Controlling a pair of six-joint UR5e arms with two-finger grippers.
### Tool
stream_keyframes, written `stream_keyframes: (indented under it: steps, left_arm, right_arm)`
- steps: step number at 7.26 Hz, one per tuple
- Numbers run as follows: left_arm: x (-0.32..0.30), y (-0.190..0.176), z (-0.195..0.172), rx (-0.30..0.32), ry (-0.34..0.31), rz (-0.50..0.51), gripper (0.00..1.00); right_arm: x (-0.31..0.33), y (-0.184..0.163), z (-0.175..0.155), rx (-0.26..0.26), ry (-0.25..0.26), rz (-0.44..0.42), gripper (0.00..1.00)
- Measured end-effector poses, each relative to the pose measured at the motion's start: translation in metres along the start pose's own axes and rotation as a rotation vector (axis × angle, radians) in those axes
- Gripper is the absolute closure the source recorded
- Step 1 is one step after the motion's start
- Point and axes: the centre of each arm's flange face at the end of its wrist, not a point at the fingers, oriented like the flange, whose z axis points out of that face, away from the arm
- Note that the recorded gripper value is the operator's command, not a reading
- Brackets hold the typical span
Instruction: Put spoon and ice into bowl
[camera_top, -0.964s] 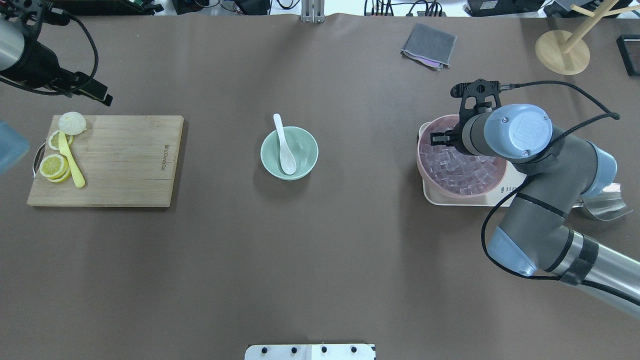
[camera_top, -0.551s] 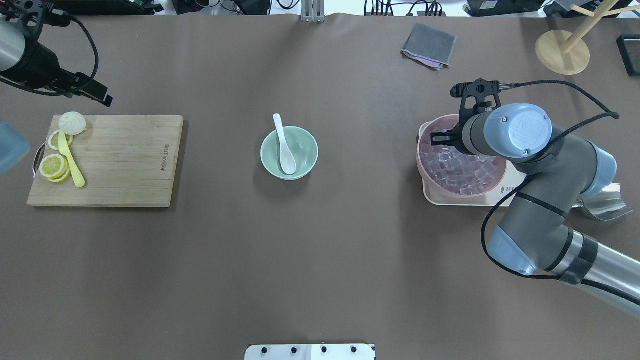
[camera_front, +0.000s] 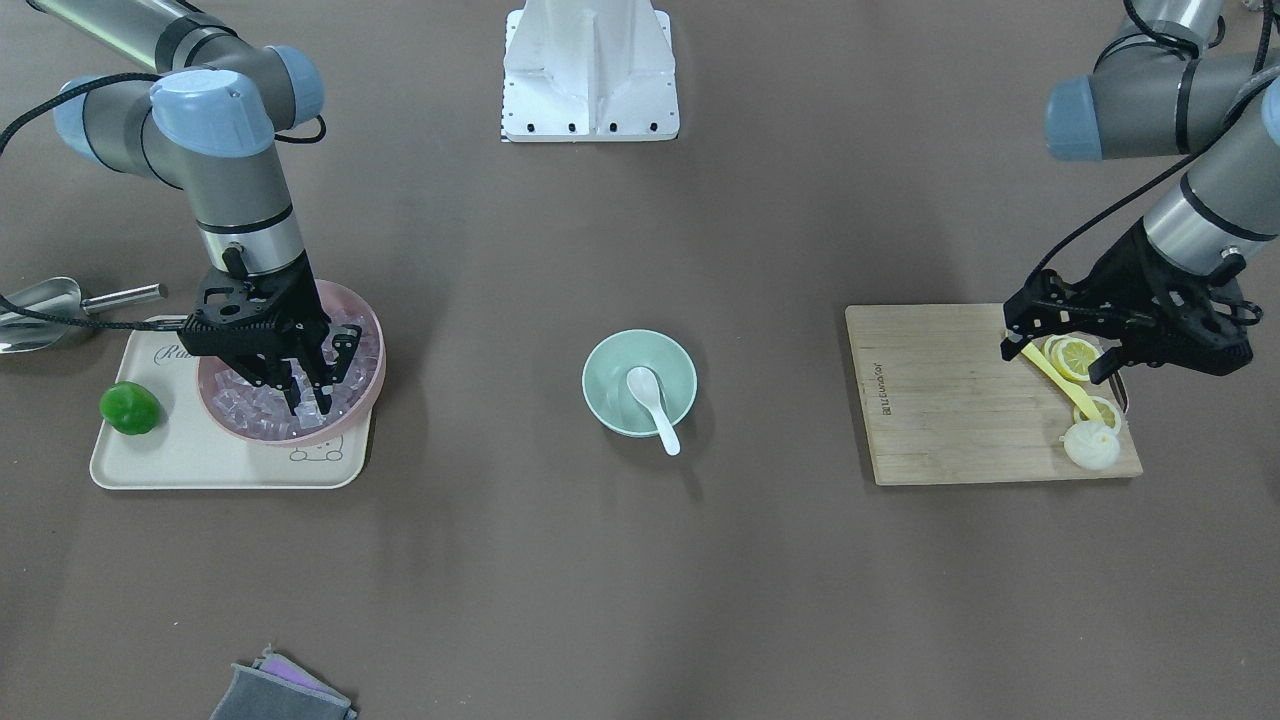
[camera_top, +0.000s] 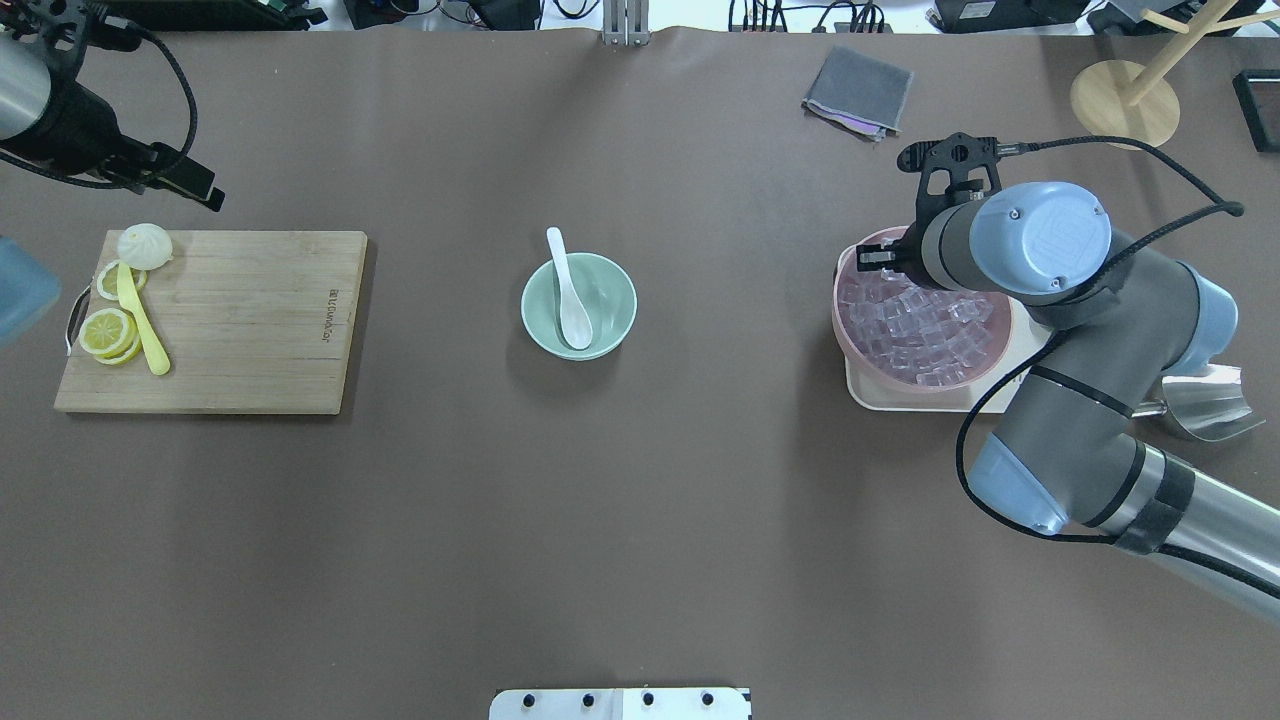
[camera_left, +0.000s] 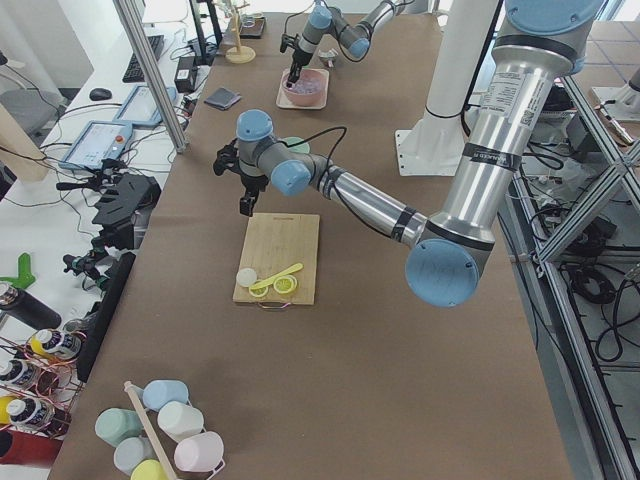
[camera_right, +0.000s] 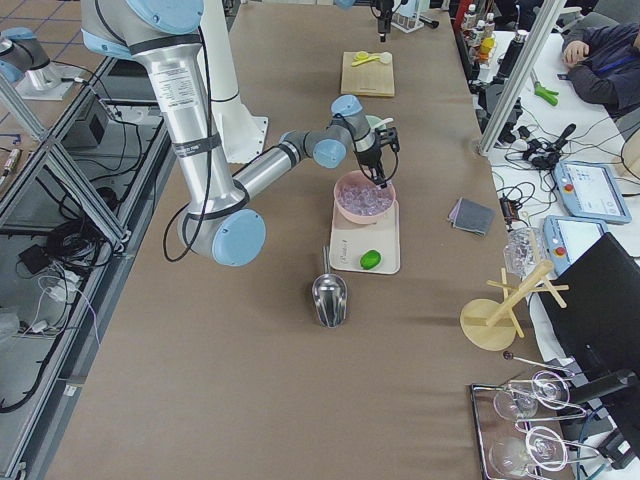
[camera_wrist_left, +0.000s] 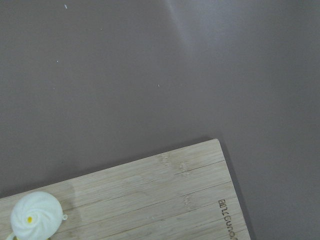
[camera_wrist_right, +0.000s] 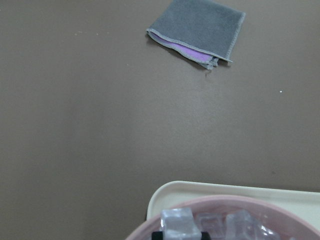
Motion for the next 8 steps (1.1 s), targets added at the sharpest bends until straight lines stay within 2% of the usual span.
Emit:
stream_keyframes:
  steps: [1,4,6,8]
  left_arm:
    - [-0.025,-0.005,-0.014,-0.019,-0.037,0.028,0.02]
    - [-0.136,-0.006,-0.06,-0.138,-0.142,0.112,0.02]
    - [-0.25,0.016,-0.068,-0.216,-0.158,0.123,0.02]
    - [-0.321,0.057,-0.083,-0.235,-0.158,0.114,0.02]
  right_arm:
    - [-0.017,-0.009,-0.009,0.016,-0.029,0.004,1.0]
    - [-0.07,-0.015,-0.03,0.035,-0.103,0.002,1.0]
    - [-0.114,-0.01,-0.041,0.02,-0.096,0.017,1.0]
    - [-0.16,0.007,-0.047,0.021,-0.096,0.027,1.0]
